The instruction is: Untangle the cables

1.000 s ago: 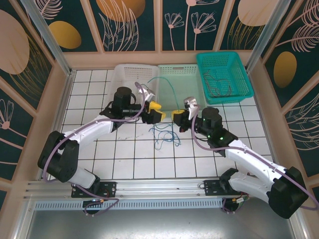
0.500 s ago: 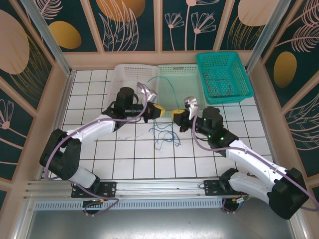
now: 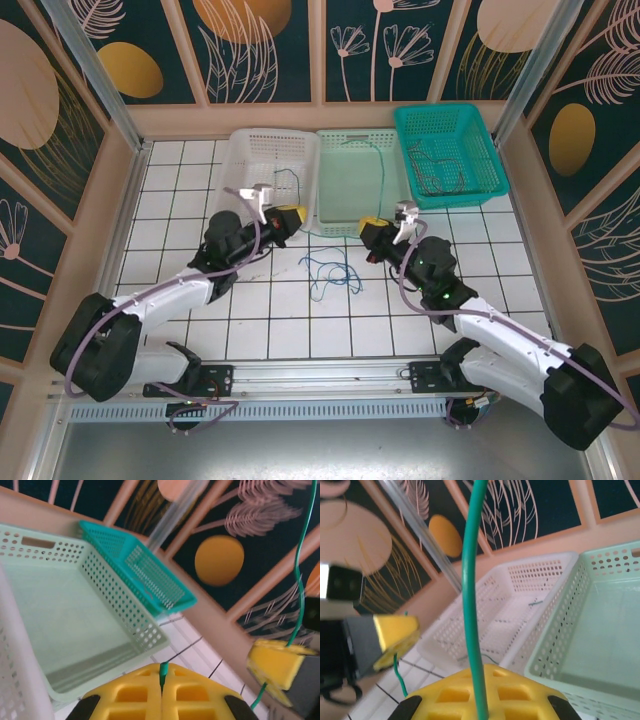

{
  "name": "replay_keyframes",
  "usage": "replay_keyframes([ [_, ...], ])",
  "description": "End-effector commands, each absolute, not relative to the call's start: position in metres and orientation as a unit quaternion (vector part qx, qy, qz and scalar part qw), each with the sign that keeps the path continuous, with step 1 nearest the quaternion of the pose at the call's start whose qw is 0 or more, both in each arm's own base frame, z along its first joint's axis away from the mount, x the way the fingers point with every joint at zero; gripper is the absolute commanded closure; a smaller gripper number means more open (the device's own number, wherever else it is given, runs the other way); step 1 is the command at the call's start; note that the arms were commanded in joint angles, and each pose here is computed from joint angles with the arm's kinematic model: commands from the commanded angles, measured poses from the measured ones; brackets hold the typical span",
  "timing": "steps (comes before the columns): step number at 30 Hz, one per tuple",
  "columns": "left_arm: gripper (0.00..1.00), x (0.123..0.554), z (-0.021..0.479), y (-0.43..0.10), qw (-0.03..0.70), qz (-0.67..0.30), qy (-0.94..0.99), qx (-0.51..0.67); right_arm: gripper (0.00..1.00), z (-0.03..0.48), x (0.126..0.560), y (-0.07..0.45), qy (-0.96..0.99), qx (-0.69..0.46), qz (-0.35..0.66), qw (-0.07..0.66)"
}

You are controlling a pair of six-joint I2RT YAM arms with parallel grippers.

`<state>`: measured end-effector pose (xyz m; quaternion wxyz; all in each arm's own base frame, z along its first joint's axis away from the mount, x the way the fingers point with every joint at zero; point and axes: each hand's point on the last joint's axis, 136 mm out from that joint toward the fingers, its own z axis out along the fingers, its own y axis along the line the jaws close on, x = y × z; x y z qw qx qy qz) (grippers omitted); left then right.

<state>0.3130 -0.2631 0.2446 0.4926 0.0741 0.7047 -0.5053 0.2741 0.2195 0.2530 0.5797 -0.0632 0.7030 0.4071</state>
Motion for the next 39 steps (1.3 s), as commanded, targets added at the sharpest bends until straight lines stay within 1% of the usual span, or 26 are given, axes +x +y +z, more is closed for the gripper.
replay_keyframes([
  [1, 1.0, 0.323, 0.285, -0.228, 0.545, -0.55, 0.631, -0.052, 1.0, 0.285, 0.289, 0.198, 0.641, 0.042, 0.447, 0.622],
  [5, 1.0, 0.312, 0.28, -0.215, 0.549, -0.553, 0.62, -0.095, 1.0, 0.292, 0.301, 0.197, 0.621, 0.096, 0.48, 0.612],
  [10, 1.0, 0.303, 0.279, -0.207, 0.554, -0.55, 0.615, -0.113, 1.0, 0.298, 0.309, 0.213, 0.611, 0.105, 0.509, 0.597],
  [14, 1.0, 0.3, 0.272, -0.202, 0.551, -0.544, 0.62, -0.123, 1.0, 0.302, 0.316, 0.215, 0.602, 0.119, 0.516, 0.597],
  [16, 1.0, 0.298, 0.266, -0.201, 0.548, -0.543, 0.624, -0.125, 1.0, 0.304, 0.32, 0.221, 0.605, 0.114, 0.518, 0.594],
  [20, 1.0, 0.298, 0.256, -0.202, 0.542, -0.531, 0.64, -0.122, 1.0, 0.3, 0.335, 0.252, 0.648, 0.067, 0.509, 0.563],
  [21, 0.95, 0.298, 0.254, -0.202, 0.541, -0.526, 0.644, -0.122, 1.0, 0.298, 0.339, 0.26, 0.661, 0.054, 0.503, 0.555],
  [22, 0.89, 0.298, 0.251, -0.2, 0.542, -0.518, 0.651, -0.122, 1.0, 0.294, 0.344, 0.27, 0.678, 0.034, 0.496, 0.541],
  [24, 0.72, 0.298, 0.247, -0.193, 0.549, -0.496, 0.661, -0.127, 1.0, 0.292, 0.354, 0.286, 0.701, 0.004, 0.48, 0.527],
  [28, 0.4, 0.295, 0.244, -0.165, 0.579, -0.417, 0.685, -0.144, 1.0, 0.29, 0.377, 0.299, 0.722, -0.031, 0.46, 0.516],
  [29, 0.35, 0.292, 0.245, -0.156, 0.59, -0.397, 0.687, -0.148, 1.0, 0.287, 0.386, 0.302, 0.728, -0.036, 0.458, 0.509],
  [32, 0.25, 0.282, 0.251, -0.127, 0.62, -0.349, 0.683, -0.167, 1.0, 0.266, 0.413, 0.318, 0.762, -0.07, 0.45, 0.46],
  [35, 0.15, 0.272, 0.252, -0.105, 0.637, -0.322, 0.674, -0.188, 1.0, 0.231, 0.432, 0.348, 0.804, -0.128, 0.432, 0.388],
  [37, 0.12, 0.267, 0.248, -0.095, 0.641, -0.312, 0.672, -0.2, 1.0, 0.207, 0.439, 0.366, 0.824, -0.152, 0.431, 0.335],
  [39, 0.09, 0.263, 0.244, -0.091, 0.64, -0.309, 0.673, -0.205, 1.0, 0.187, 0.442, 0.378, 0.833, -0.167, 0.435, 0.297],
])
